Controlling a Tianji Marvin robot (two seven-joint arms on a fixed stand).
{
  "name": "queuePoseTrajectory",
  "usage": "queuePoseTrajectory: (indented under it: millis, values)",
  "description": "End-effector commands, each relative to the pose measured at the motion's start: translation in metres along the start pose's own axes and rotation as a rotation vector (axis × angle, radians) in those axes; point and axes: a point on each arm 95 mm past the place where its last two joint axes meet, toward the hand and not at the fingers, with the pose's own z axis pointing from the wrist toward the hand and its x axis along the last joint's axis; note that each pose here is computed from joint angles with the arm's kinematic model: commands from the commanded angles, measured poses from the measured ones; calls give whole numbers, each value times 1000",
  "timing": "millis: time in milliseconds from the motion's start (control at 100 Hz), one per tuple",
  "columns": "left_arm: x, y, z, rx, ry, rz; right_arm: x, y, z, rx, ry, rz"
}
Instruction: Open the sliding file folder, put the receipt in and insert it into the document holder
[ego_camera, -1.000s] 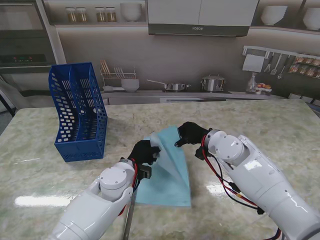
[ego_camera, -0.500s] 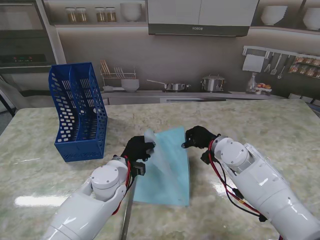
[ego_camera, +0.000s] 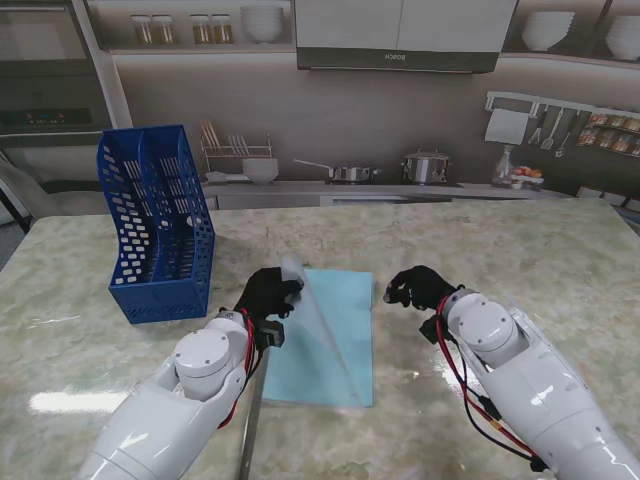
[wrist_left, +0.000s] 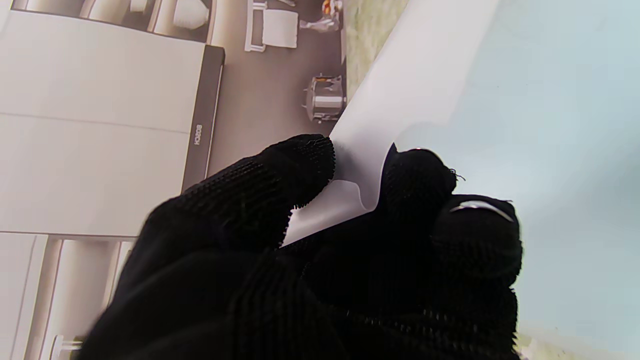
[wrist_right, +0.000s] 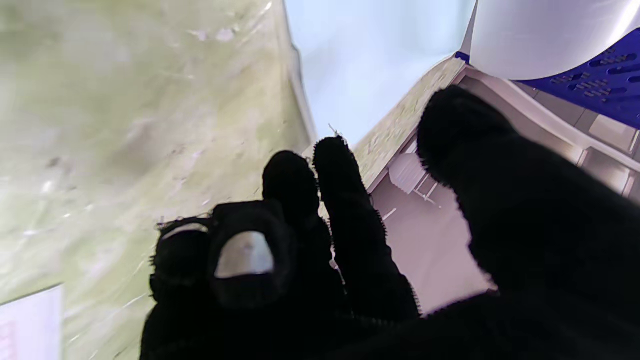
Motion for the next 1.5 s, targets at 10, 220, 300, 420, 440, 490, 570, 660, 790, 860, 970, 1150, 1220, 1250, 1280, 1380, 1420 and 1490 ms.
queuePoseTrajectory:
  millis: [10, 220, 300, 420, 440, 490, 570, 660, 790, 860, 970, 1150, 1220, 1250, 1280, 1380, 1420, 1490]
  values:
    - [5, 0, 0, 0, 13, -5, -11, -1, -6, -14, -28, -5]
    - [5, -3, -1, 6, 12, -17, -19, 7, -23, -98, -58, -3]
    - [5, -4, -1, 7, 14, -24, -23, 12, -32, -136, -78, -11]
    - [5, -4, -1, 8, 16, -24, -27, 19, -46, -207, -116, -24]
    - [5, -4, -1, 7, 16, -25, -28, 20, -49, -220, -125, -28]
    - [5, -4, -1, 7, 16, -25, -31, 23, -55, -259, -150, -41]
    - [4, -5, 0, 5, 14, -25, -36, 28, -65, -306, -201, -64]
    - [3, -5, 0, 3, 10, -28, -43, 35, -76, -363, -257, -79]
    - [3, -5, 1, -2, 8, -30, -53, 44, -89, -440, -332, -93]
    - [3, -5, 1, -3, 8, -32, -58, 48, -97, -469, -377, -107]
    - [4, -6, 1, -4, 10, -35, -66, 56, -107, -504, -441, -126]
    - [5, -7, 1, -4, 10, -39, -78, 64, -116, -547, -508, -132]
    - [5, -8, 1, -5, 9, -42, -82, 66, -117, -552, -530, -131]
    - [5, -8, 1, -4, 9, -43, -84, 66, -116, -552, -538, -130]
    - [5, -8, 1, -4, 8, -44, -86, 67, -116, -552, -545, -130]
    - [4, -8, 1, -5, 5, -47, -91, 67, -113, -555, -565, -126]
    - [4, -8, 1, -6, 4, -47, -93, 67, -112, -556, -573, -125]
    - [4, -8, 1, -6, 2, -50, -97, 68, -110, -556, -587, -124]
